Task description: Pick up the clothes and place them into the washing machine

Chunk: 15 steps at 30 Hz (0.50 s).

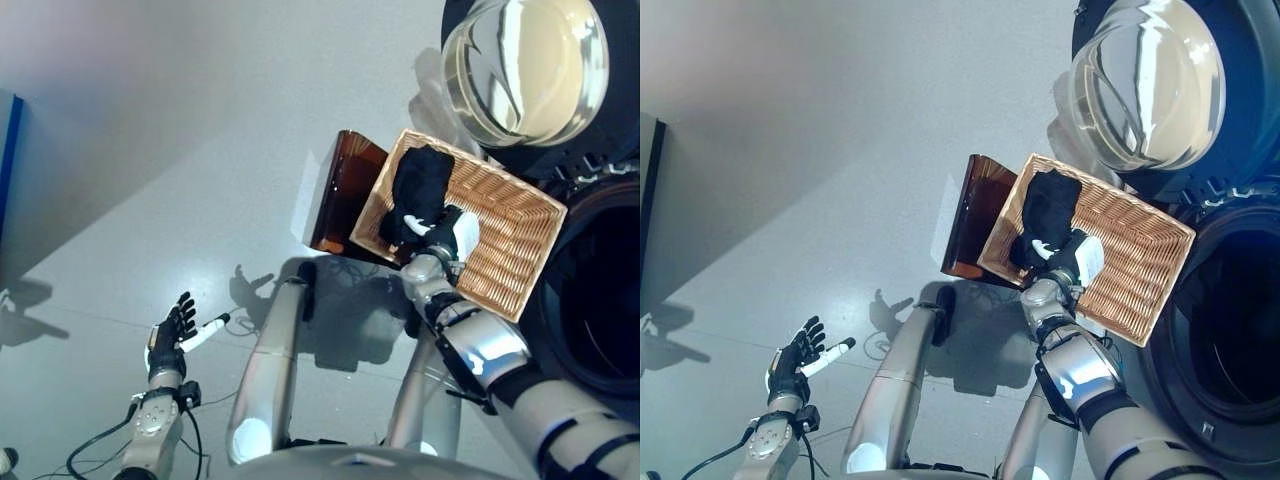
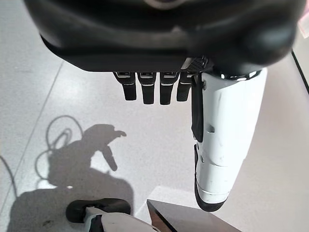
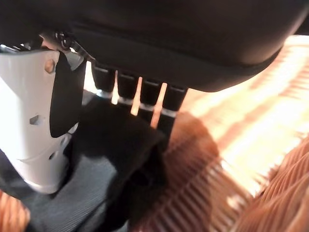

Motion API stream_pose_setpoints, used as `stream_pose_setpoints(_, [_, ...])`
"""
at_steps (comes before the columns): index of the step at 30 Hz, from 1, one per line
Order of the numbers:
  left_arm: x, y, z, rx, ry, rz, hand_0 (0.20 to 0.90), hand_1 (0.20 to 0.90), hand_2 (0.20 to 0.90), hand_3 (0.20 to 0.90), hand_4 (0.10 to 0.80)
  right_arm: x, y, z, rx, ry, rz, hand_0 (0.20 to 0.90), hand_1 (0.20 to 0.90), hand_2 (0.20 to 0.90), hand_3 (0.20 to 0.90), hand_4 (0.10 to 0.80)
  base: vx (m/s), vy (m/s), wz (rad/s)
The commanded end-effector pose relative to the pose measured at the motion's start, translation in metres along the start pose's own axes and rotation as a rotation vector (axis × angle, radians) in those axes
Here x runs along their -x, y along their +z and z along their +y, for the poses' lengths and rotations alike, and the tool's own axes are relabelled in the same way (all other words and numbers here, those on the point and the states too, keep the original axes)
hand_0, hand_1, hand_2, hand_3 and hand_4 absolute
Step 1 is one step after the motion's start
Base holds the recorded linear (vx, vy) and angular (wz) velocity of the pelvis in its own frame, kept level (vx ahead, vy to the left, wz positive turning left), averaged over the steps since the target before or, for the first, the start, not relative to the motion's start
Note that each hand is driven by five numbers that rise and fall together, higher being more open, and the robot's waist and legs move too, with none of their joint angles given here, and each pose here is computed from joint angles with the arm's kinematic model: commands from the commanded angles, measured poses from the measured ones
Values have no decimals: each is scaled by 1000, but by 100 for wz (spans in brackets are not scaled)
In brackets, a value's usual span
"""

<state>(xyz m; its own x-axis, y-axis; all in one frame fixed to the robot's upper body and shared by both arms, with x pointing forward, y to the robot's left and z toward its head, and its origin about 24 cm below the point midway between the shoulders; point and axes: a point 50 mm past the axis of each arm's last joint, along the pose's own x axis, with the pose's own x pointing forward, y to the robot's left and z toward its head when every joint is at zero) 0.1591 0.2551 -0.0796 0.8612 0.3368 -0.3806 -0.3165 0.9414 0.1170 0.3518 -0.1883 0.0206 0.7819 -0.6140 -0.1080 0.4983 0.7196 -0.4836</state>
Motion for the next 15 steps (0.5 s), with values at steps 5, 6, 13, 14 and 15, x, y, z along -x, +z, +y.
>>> stream_pose_setpoints(5, [3, 5, 21, -37, 58, -39, 900, 900, 900, 900, 800, 2, 22, 9, -33, 36, -56, 200, 200, 200, 200, 300, 9, -3, 1])
stream_pose_setpoints(6, [2, 5, 21, -37, 59, -41, 900, 900, 900, 900, 800, 2, 21, 9, -31, 37, -55, 200, 200, 200, 200, 300, 0, 0, 0])
stream_pose_setpoints(13, [0, 4, 22, -40, 72, -31, 900, 900, 900, 900, 800, 1, 15, 7, -38, 38, -41, 200, 200, 200, 200, 300, 0, 0, 0])
stream_pose_setpoints(14, [0, 3, 23, -42, 77, -28, 900, 900, 900, 900, 800, 0, 11, 4, -40, 32, -29, 200, 200, 200, 200, 300, 36, -25, -2])
stream_pose_setpoints(15, [0, 1, 24, -46, 82, -20, 900, 900, 900, 900, 800, -1, 9, 2, -41, 27, -22, 200, 200, 200, 200, 300, -55, -8, -4])
